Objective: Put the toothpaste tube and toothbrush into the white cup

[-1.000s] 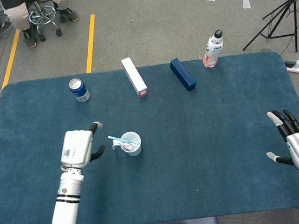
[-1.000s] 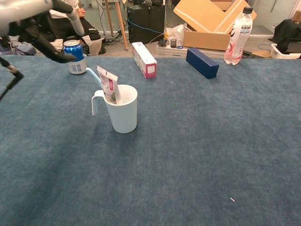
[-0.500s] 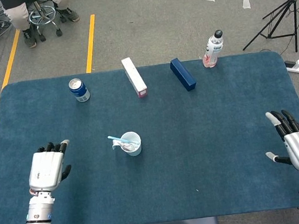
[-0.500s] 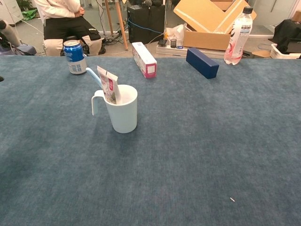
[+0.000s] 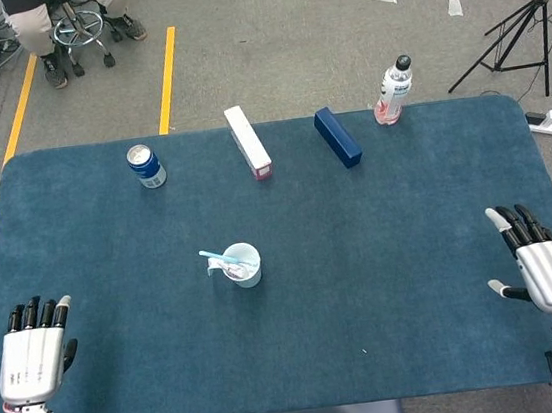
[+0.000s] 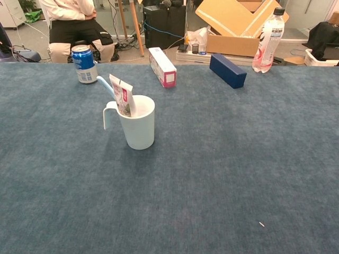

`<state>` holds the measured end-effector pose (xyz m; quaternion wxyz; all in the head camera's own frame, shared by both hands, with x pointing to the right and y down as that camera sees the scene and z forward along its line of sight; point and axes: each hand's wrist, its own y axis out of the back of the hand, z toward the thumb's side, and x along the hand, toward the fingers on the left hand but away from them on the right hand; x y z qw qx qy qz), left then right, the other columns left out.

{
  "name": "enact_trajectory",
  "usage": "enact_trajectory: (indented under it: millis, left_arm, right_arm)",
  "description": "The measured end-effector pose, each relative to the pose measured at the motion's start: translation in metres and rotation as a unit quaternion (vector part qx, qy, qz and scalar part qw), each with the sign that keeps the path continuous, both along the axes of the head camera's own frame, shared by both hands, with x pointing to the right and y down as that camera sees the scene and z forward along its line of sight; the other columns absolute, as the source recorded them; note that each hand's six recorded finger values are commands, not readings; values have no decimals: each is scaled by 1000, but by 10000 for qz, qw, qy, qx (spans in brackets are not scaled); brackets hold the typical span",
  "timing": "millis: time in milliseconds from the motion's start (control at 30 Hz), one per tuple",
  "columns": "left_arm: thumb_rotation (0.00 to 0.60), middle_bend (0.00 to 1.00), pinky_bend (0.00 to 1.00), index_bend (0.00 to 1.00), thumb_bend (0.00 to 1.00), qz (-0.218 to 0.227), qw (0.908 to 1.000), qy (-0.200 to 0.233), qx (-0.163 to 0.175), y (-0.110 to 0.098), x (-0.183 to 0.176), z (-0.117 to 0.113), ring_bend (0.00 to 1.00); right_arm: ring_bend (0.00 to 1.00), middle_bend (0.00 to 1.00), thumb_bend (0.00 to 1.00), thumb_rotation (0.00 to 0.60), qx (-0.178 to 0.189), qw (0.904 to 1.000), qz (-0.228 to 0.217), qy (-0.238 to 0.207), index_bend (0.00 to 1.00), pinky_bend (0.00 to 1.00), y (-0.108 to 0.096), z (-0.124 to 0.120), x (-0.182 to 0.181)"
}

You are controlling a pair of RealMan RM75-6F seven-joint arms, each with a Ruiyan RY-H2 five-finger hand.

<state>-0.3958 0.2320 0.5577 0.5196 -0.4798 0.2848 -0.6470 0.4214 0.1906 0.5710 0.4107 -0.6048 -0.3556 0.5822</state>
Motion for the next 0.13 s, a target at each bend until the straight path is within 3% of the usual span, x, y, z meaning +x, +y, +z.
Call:
enact_trajectory:
  millis: [133]
  left_arm:
    - [600, 352, 263, 282, 204, -107, 9999, 84, -17, 13, -10, 2, 220]
  right_arm:
    - [33, 112, 0, 600, -14, 10000, -5, 60, 23, 346, 1, 3, -1]
